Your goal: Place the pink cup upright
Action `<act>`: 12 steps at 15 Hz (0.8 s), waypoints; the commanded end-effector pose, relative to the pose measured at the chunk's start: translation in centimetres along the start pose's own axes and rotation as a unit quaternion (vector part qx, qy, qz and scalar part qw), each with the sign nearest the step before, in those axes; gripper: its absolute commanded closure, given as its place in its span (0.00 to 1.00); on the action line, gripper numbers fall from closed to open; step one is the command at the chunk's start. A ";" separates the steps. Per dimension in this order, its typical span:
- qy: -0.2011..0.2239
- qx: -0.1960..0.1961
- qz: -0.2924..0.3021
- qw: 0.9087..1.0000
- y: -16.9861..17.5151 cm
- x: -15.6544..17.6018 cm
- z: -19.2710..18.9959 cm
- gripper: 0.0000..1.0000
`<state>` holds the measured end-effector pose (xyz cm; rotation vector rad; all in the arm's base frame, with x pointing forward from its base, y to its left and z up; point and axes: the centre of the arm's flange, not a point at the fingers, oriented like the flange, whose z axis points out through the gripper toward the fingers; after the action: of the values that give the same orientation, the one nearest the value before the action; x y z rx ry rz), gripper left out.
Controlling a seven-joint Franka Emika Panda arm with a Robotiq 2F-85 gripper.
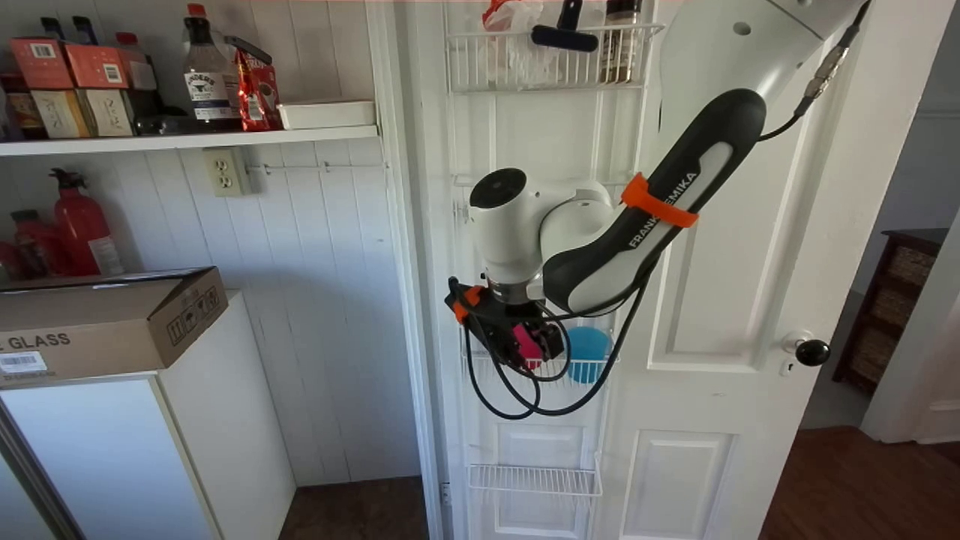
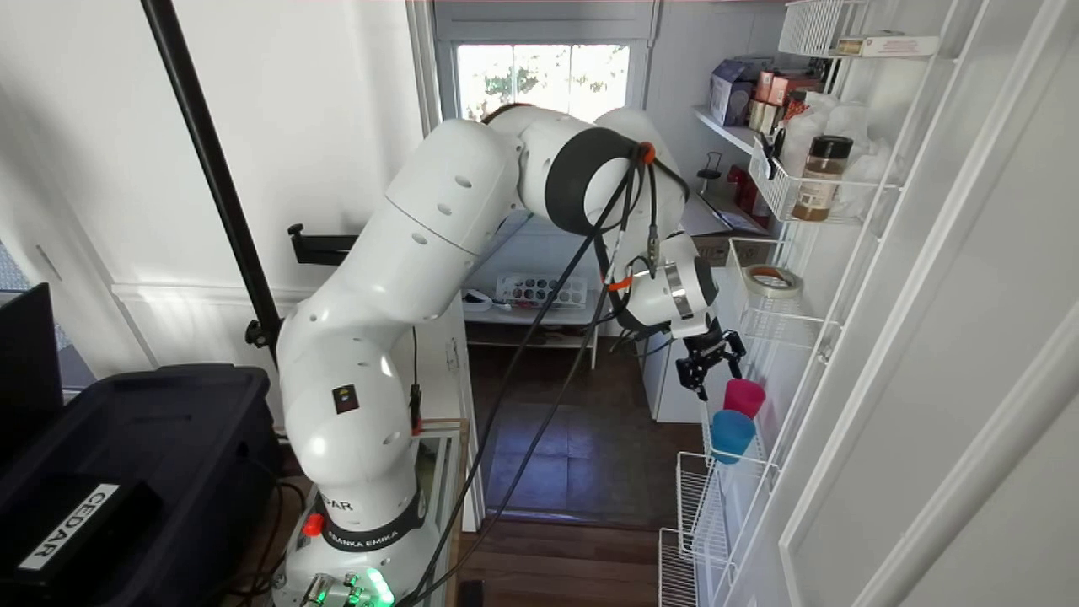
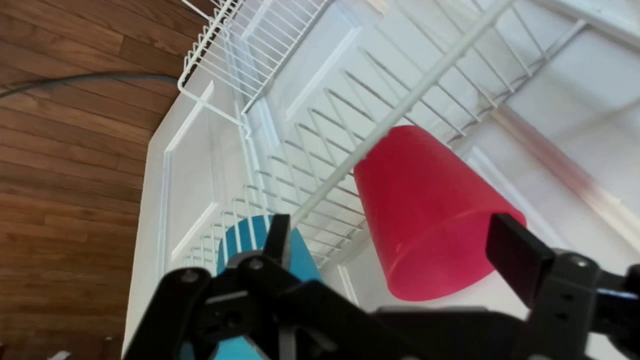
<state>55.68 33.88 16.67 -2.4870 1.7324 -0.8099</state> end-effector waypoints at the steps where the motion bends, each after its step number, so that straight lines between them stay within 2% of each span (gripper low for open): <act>1: 0.020 -0.019 -0.093 0.995 1.6 -0.7 -1.8 0.00; 5: 0.059 -0.033 -0.183 0.981 2.2 -0.7 -3.1 0.00; 10: 0.081 -0.030 -0.289 0.953 2.6 -0.2 -6.5 0.00; 12: 0.079 -0.038 -0.299 0.950 3.1 0.4 -8.4 0.00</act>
<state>52.05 35.40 20.03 -3.0682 1.1223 -0.9831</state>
